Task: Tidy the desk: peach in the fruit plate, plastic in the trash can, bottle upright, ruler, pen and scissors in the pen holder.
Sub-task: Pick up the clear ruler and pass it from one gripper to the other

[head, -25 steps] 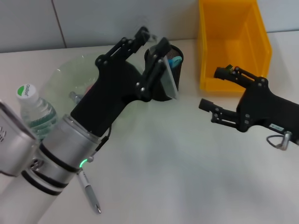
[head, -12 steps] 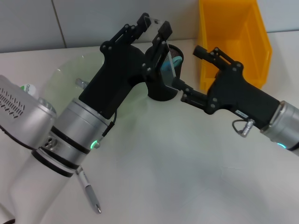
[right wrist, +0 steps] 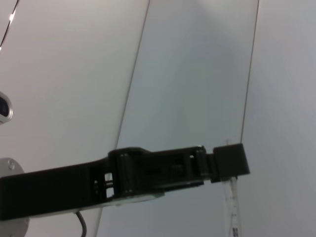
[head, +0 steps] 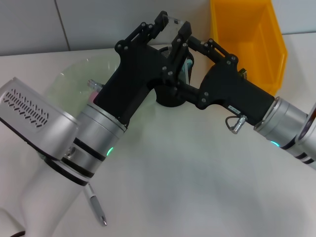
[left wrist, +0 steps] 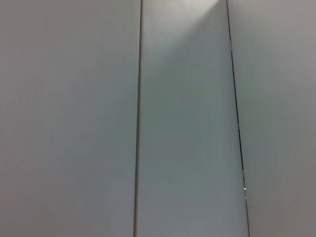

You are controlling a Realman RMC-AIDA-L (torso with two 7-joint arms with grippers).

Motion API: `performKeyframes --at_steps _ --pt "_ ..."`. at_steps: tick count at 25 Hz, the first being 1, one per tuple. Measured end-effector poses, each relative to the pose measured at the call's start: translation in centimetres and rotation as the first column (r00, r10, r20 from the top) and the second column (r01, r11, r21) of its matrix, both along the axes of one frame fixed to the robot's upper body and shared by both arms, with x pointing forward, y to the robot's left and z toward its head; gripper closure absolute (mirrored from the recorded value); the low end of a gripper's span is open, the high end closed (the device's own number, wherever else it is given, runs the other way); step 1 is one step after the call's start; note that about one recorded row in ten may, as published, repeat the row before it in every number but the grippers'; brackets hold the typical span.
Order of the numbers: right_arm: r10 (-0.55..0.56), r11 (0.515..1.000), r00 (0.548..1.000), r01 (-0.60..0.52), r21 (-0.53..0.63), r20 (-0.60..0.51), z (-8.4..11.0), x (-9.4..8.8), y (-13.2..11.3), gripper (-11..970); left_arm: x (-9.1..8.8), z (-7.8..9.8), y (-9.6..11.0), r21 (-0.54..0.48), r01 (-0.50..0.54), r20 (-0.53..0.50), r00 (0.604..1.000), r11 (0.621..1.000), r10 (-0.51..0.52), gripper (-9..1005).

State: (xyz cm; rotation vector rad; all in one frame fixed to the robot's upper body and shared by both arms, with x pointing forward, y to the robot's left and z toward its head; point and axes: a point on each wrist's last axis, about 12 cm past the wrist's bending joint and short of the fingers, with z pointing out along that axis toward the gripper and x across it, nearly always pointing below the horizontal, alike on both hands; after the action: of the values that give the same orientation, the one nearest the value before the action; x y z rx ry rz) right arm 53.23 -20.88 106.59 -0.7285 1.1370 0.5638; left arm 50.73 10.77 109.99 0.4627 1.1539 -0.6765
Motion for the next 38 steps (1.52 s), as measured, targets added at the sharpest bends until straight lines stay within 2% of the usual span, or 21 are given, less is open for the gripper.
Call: performKeyframes --at_steps 10,30,33,38 --pt "-0.041 0.999 0.999 0.041 0.006 0.021 -0.11 -0.03 0.73 235 -0.10 -0.10 -0.11 0.001 0.003 -0.008 1.000 1.000 -0.003 610" --pt "-0.048 0.998 0.999 0.048 0.030 0.014 -0.13 -0.24 0.90 254 -0.29 -0.16 -0.22 0.002 0.010 -0.007 1.000 1.000 -0.010 610" --pt "-0.048 0.998 0.999 0.047 0.030 0.014 -0.13 -0.24 0.91 474 -0.29 -0.17 -0.22 0.003 0.011 -0.007 1.000 1.000 -0.011 610" --pt "-0.046 0.998 0.999 0.046 0.031 0.013 -0.14 -0.27 0.95 731 -0.29 -0.19 -0.27 0.005 0.012 -0.009 1.000 1.000 -0.012 609"
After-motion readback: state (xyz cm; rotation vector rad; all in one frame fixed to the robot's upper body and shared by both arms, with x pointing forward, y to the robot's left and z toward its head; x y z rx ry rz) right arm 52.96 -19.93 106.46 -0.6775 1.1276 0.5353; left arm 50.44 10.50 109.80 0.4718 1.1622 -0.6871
